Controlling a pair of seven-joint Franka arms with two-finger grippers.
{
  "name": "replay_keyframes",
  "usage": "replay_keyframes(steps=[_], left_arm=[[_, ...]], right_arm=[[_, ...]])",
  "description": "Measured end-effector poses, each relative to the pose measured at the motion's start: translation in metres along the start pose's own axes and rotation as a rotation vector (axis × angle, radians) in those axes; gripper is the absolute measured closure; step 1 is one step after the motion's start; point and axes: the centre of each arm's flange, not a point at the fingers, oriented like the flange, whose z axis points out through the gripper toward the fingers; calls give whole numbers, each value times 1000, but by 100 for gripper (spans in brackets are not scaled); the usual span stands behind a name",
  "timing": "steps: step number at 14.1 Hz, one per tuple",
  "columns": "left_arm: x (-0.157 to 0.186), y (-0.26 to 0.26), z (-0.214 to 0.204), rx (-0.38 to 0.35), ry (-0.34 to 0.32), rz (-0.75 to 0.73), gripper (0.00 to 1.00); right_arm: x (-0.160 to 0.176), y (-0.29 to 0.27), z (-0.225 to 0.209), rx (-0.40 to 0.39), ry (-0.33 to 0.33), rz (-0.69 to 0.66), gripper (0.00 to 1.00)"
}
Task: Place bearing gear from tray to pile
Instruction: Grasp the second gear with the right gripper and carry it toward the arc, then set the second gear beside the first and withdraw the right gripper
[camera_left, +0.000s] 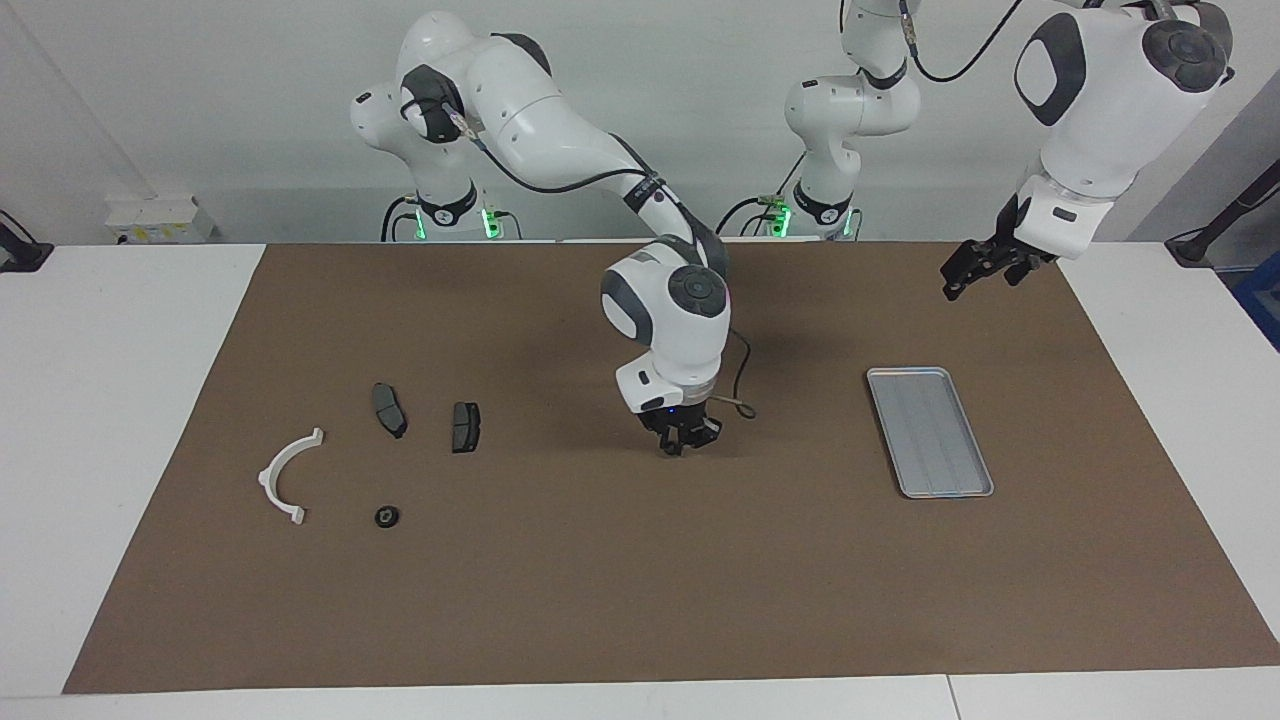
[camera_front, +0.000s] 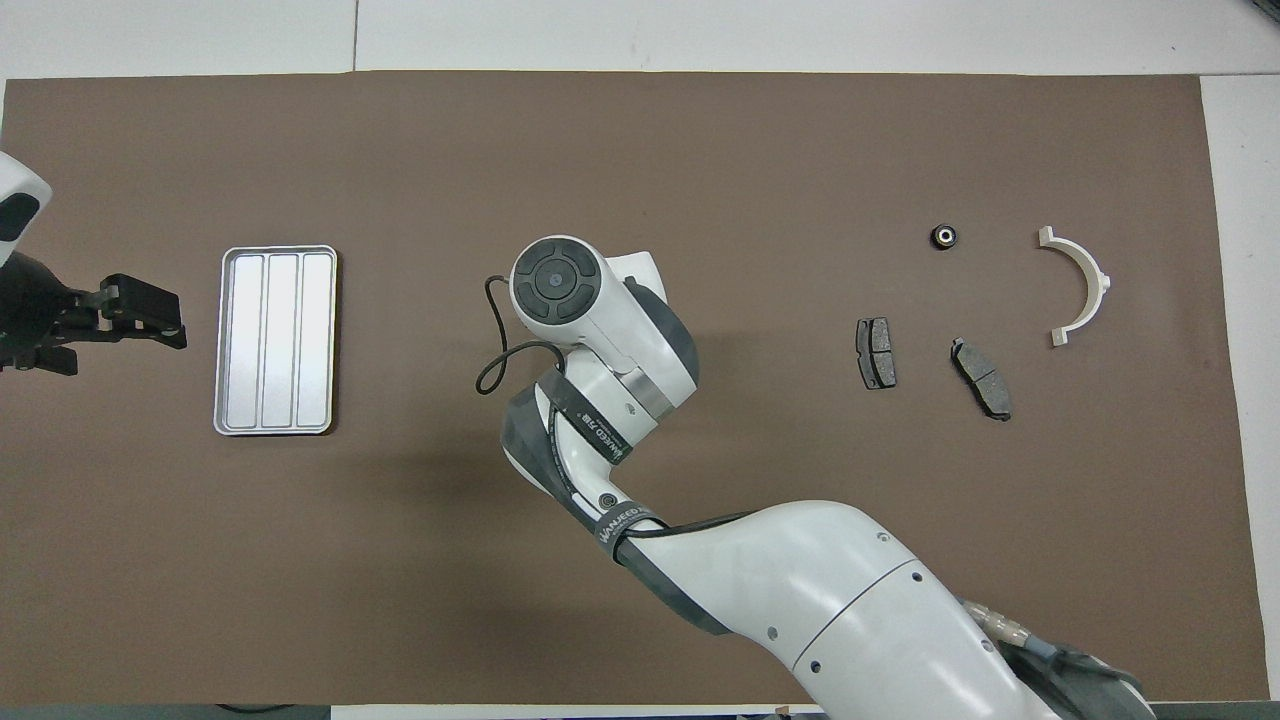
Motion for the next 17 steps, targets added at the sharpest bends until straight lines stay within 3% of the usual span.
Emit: replay_keyframes(steps=[4,7,9,13,17], left_arm=[[0,0,0,0,0,0,0],[0,0,0,0,0,0,0],[0,0,0,0,0,1,0],[0,0,0,0,0,1,0],[0,0,0,0,0,1,0]], right_arm=[[117,143,-93,-14,-12,-289,76],[172,234,-86,-17,-36,-415,76],[180,257,-50,-7,-17,-442,76],[151,263,21,12,13,-462,76],[137,265,52,24,34,-460,76]])
